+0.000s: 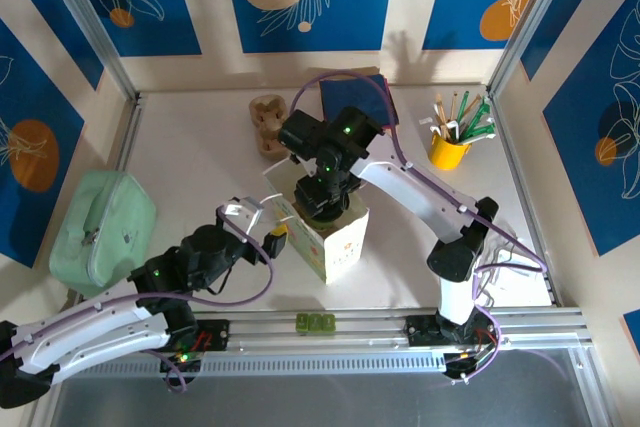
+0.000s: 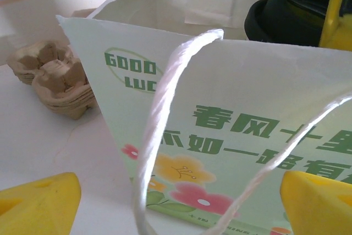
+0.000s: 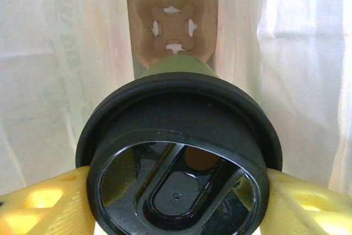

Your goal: Pack the takeout coffee

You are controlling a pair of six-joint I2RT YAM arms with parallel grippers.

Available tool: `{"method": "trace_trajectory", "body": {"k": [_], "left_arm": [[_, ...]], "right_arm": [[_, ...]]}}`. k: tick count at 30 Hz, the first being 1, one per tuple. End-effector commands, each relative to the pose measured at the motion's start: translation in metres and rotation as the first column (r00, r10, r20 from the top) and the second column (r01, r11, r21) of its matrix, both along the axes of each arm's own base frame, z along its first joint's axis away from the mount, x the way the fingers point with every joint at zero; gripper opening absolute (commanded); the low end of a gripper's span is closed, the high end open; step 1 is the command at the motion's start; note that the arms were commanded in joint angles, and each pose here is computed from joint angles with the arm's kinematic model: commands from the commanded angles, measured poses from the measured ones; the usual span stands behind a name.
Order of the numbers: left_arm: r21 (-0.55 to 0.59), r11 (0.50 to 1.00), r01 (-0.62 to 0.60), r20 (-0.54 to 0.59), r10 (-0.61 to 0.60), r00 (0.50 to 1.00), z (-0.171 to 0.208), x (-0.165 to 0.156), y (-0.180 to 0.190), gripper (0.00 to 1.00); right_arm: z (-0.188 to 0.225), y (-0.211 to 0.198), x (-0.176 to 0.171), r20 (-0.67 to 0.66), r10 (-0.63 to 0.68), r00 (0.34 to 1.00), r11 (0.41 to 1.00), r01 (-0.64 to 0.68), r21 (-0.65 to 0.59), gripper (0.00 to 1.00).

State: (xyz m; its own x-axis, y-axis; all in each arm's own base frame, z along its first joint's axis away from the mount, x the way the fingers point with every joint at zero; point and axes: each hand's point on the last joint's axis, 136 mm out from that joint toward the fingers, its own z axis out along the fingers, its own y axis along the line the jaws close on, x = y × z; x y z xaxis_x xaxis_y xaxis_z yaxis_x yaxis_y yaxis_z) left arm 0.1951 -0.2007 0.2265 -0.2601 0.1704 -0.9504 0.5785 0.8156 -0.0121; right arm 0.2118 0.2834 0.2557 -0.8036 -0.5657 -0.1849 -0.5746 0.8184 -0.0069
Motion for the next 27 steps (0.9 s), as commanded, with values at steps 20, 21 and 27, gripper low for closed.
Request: {"method": "trace_trajectory", "body": {"k": [20, 21, 27], "left_arm": [[0.029, 0.999, -0.014, 0.008, 0.014, 1.0, -0.01, 0.002, 0.002, 0.94], [0.03, 0.999, -0.013, 0.008, 0.013, 1.0, -0.011, 0.002, 0.002, 0.94], [0.03, 0.999, -0.018, 0.008, 0.018, 1.0, -0.013, 0.002, 0.003, 0.95]], "right_arm": [[-0.038, -0.019, -0.02, -0.157, 0.011, 0.987, 0.986, -0.037, -0.163, 0.65], [-0.039, -0.019, -0.02, -0.161, 0.013, 0.987, 0.986, -0.04, -0.163, 0.65], [-0.046, -0.016, -0.019, -0.175, 0.016, 0.984, 0.986, -0.044, -0.159, 0.65]]}}
